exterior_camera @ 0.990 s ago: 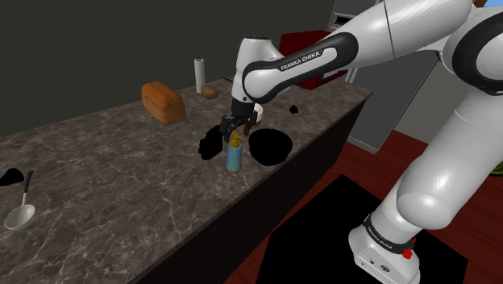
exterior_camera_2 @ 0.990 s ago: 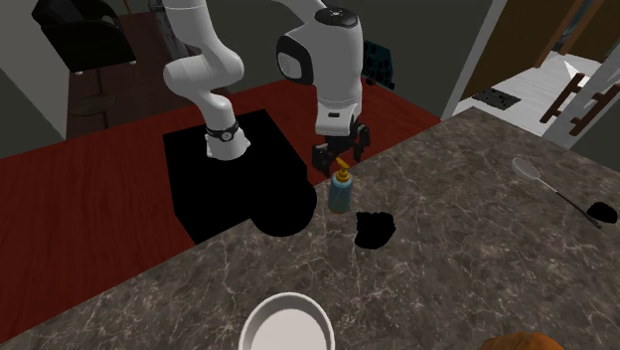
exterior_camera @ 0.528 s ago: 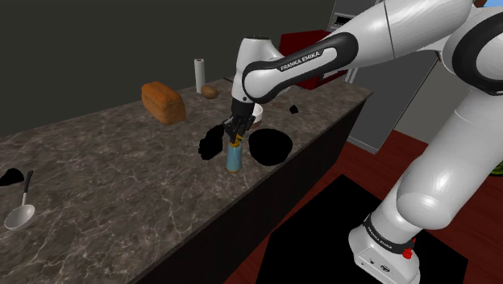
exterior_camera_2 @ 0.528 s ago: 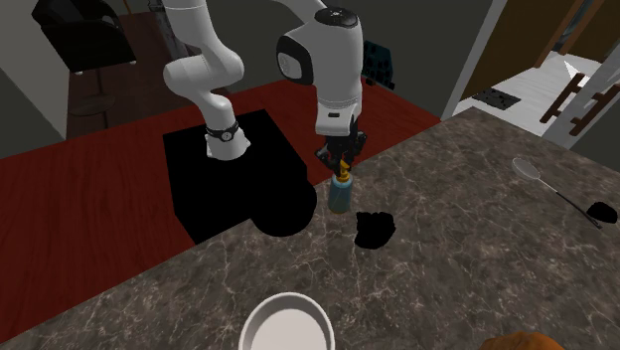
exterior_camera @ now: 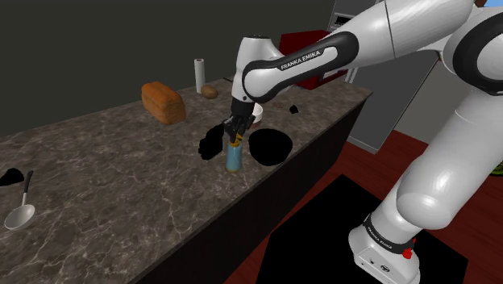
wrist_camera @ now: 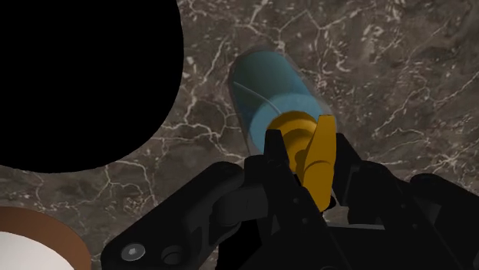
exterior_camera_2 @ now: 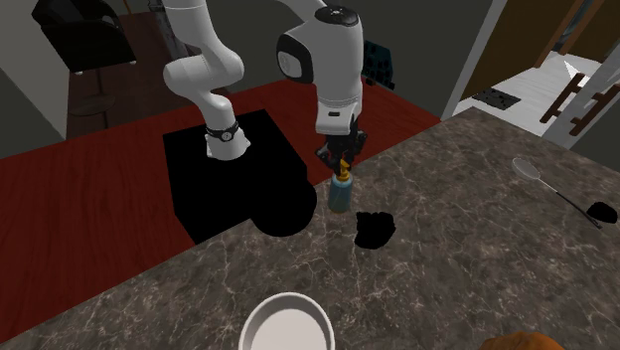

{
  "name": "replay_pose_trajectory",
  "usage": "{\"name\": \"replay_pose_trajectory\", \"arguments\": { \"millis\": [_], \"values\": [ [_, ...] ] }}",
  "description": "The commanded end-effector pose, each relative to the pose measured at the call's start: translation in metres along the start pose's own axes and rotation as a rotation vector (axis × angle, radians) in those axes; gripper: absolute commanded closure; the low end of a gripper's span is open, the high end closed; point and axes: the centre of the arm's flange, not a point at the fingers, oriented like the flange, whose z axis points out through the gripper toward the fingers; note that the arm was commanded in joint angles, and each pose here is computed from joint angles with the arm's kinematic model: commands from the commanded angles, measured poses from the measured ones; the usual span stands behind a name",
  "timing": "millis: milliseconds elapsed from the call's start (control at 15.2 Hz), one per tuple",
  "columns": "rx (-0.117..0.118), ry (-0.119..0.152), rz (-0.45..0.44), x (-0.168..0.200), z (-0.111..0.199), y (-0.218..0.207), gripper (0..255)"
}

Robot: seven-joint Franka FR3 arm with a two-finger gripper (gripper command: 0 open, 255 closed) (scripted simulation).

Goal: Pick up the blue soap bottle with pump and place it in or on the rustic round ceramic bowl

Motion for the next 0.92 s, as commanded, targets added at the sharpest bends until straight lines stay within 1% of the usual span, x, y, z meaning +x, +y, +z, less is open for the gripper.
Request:
{"name": "replay_pose_trajectory", "arguments": {
  "millis": [0, 858],
  "values": [
    [0.000, 0.000, 0.000, 0.000, -0.008, -0.001, 255],
    [0.000, 0.000, 0.000, 0.004, -0.076, -0.008, 255]
  ]
}}
